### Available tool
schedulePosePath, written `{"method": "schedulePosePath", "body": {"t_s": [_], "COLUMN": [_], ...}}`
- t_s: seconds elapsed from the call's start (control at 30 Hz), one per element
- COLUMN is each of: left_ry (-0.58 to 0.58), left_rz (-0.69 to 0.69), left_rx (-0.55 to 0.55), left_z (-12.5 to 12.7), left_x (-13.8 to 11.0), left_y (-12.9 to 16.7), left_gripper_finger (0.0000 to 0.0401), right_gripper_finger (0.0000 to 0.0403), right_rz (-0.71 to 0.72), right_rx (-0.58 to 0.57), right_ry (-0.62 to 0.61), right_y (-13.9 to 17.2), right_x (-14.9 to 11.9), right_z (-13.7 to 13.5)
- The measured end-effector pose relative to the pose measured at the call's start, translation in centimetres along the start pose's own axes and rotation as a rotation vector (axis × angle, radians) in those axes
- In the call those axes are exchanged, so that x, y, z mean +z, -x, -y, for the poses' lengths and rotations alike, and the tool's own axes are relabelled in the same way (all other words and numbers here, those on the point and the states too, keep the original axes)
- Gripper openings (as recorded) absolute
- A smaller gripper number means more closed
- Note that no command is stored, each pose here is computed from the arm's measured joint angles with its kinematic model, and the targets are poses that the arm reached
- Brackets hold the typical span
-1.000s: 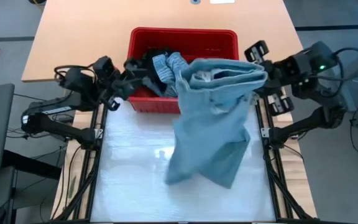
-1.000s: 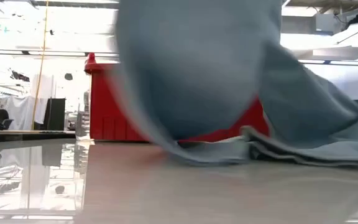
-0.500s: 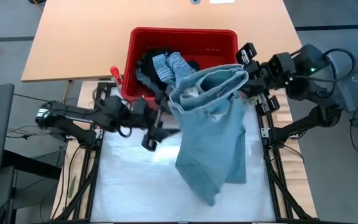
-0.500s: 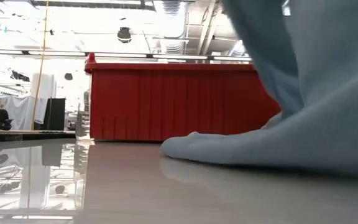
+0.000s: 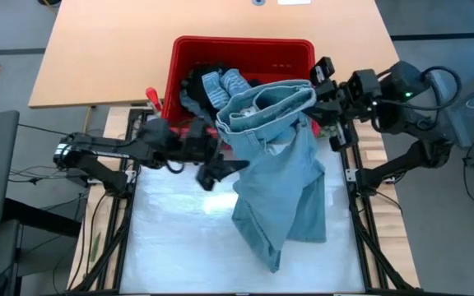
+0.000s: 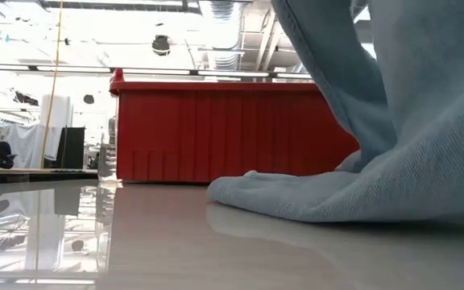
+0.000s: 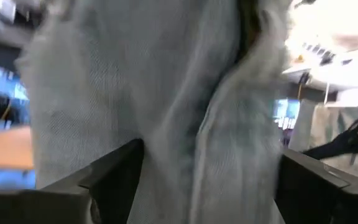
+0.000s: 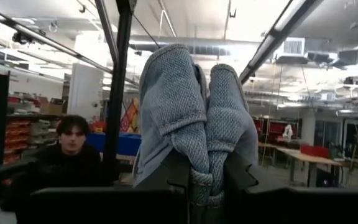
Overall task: Fold Laundry from Bin
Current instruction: Fold the light blue pants
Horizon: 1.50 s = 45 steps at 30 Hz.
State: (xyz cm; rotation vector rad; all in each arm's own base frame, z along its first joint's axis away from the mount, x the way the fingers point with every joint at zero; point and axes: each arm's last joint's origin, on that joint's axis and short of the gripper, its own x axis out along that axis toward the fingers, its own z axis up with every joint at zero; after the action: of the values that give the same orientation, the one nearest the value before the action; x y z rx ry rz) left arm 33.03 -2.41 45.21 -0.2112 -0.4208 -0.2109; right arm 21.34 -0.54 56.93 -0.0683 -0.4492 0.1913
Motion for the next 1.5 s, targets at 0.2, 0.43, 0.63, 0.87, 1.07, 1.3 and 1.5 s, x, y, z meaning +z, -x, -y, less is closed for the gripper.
{"method": "schedulePosePath", "body": {"t_s": [0.2, 0.43, 0.63, 0.87, 1.07, 1.3, 1.5], "left_ry": [-0.030, -0.156, -0.193, -0.159, -0.099, 0.019, 0.185], "left_rz": [-0.121, -0.059, -0.046, -0.053, 0.017, 0.213, 0.264], "left_rx": [0.020, 0.031, 0.126, 0.166, 0.156, -0.098, -0.262], "left_z": [0.6, 3.0, 4.2, 4.5, 5.1, 6.9, 7.5], "left_x": [2.5, 8.5, 12.9, 13.9, 15.6, 19.0, 20.7], "left_y": [-2.4, -2.6, -1.6, -1.4, -0.9, 0.0, 0.5], "left_gripper_finger": [0.0238, 0.0019, 0.0005, 0.0003, 0.0002, 0.0002, 0.0001], "right_gripper_finger": [0.0065, 0.0065, 0.0067, 0.0210, 0.0310, 0.0284, 0.0121], "right_rz": [0.028, 0.123, 0.155, -0.011, -0.187, -0.302, -0.365], "right_rx": [0.009, 0.059, 0.038, -0.035, -0.207, -0.510, -0.458], "right_ry": [-0.045, -0.025, -0.015, -0.083, 0.045, 0.065, -0.113], "right_y": [-0.7, 0.3, 1.0, 2.2, 6.0, 8.3, 4.5], "right_x": [-0.3, 1.6, 3.2, 4.1, 6.6, 5.6, -1.7], "right_z": [0.0, -1.4, -1.3, -0.6, 0.3, 2.8, 6.9]}}
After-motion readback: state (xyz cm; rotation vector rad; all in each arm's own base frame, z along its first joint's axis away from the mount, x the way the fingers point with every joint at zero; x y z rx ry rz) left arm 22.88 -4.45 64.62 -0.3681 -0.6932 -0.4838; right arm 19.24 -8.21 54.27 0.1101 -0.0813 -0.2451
